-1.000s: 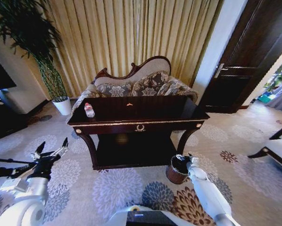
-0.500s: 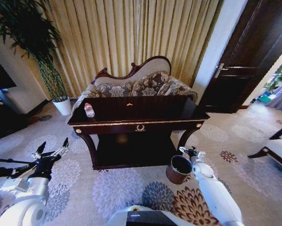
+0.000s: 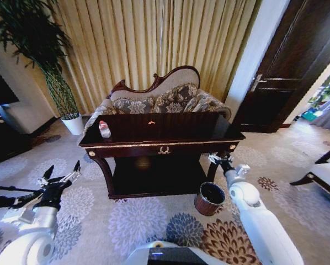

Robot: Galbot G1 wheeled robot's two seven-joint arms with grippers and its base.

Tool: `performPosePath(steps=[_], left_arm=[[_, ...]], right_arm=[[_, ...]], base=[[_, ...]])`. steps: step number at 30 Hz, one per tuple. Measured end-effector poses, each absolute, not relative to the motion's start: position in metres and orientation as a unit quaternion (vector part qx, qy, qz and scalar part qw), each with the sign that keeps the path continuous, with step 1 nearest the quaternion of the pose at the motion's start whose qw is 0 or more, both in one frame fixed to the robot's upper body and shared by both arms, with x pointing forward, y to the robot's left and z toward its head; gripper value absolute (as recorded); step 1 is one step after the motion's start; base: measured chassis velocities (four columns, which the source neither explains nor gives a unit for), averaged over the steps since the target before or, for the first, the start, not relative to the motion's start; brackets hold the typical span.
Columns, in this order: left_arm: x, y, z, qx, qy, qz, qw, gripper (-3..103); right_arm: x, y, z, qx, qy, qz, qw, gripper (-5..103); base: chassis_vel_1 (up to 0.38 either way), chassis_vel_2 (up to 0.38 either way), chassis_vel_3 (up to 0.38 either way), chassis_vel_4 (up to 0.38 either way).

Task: Move to the front of the table and place the trash on the table into the trash bin.

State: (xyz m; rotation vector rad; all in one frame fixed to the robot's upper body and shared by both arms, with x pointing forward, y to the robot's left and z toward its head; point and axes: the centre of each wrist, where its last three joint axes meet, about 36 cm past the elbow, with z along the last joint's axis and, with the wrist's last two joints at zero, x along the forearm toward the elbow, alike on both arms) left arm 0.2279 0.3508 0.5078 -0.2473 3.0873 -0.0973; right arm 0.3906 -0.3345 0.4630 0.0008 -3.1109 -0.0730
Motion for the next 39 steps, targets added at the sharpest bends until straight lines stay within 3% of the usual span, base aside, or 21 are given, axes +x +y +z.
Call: performPosePath(steps=[6, 39], left_arm=[[0.228, 0.351, 0.507, -0.082, 0.996, -0.036, 0.022, 100], [0.232, 0.352, 0.534, -0.084, 0.996, -0.038, 0.004, 100]], right_arm=[[0.367, -0.319, 0.5, 0.017, -1.0, -0.021, -0.005, 100], [0.366, -0.319, 0.492, 0.021, -1.0, -0.005, 0.006, 100]], base=[[0.0, 0.0, 0.0, 0.0], [-0.03, 0.029, 0.028, -0.029]])
